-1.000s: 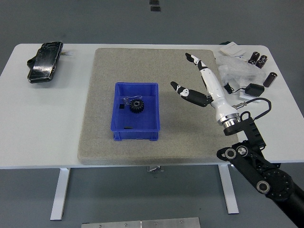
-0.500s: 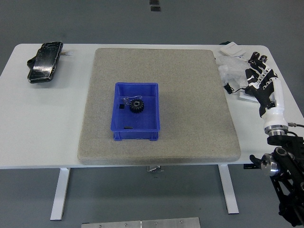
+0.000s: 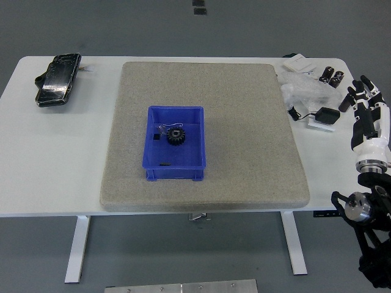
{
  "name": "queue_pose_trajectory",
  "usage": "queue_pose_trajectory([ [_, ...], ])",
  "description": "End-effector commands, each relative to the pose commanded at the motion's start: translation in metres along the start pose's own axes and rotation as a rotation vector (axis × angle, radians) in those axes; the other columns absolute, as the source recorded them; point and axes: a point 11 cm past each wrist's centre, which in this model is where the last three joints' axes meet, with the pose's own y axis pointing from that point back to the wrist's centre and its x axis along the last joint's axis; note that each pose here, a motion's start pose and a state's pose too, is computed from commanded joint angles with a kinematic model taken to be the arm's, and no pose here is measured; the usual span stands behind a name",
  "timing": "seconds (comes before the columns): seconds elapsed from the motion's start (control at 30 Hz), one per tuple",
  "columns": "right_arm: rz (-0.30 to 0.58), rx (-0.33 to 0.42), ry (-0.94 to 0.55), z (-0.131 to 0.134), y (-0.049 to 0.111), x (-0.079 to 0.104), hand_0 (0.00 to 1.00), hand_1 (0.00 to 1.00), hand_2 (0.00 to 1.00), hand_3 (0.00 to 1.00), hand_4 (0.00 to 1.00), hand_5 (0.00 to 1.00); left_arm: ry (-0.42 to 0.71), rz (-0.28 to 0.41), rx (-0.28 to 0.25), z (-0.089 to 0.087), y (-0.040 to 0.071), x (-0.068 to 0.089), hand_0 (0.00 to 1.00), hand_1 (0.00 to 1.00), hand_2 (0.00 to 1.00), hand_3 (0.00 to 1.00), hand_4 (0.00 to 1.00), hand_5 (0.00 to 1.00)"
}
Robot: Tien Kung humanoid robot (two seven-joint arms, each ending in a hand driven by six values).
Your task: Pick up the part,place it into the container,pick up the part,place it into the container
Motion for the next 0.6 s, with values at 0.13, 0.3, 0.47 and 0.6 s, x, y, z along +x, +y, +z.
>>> queue_pose_trajectory([
  [0.13,-0.004,-0.003,-0.004,0.0017,-0.0008,-0.003,0.879,0.797,0.778,0.757,0.813,0.536,0.006,0.004,-0.006,0.0028,0.0004,0.0029,0.642,0.565,0.563,0.605,0.68,0.249],
  [0.3,0.001,0.002,0.003,-0.0006,-0.0009,0.0009,0.879,0.797,0.778,0.757,0.813,0.536,0.002,0.0,-0.007,0.0035,0.0004,0.0007,0.642,0.565,0.563,0.605,0.68,0.249],
  [0.47,-0.001,-0.007,0.007,0.0026,0.0003,0.0002,0.879,0.794,0.775,0.752,0.813,0.537,0.001,-0.005,-0.009,0.0049,0.0004,-0.0023,0.642,0.567,0.563,0.606,0.681,0.25],
  [0.6,-0.011,-0.012,0.016,0.0047,0.0003,-0.0031,0.879,0.793,0.774,0.746,0.81,0.541,0.001,-0.008,-0.012,0.0067,0.0006,-0.0042,0.642,0.566,0.563,0.606,0.681,0.25],
])
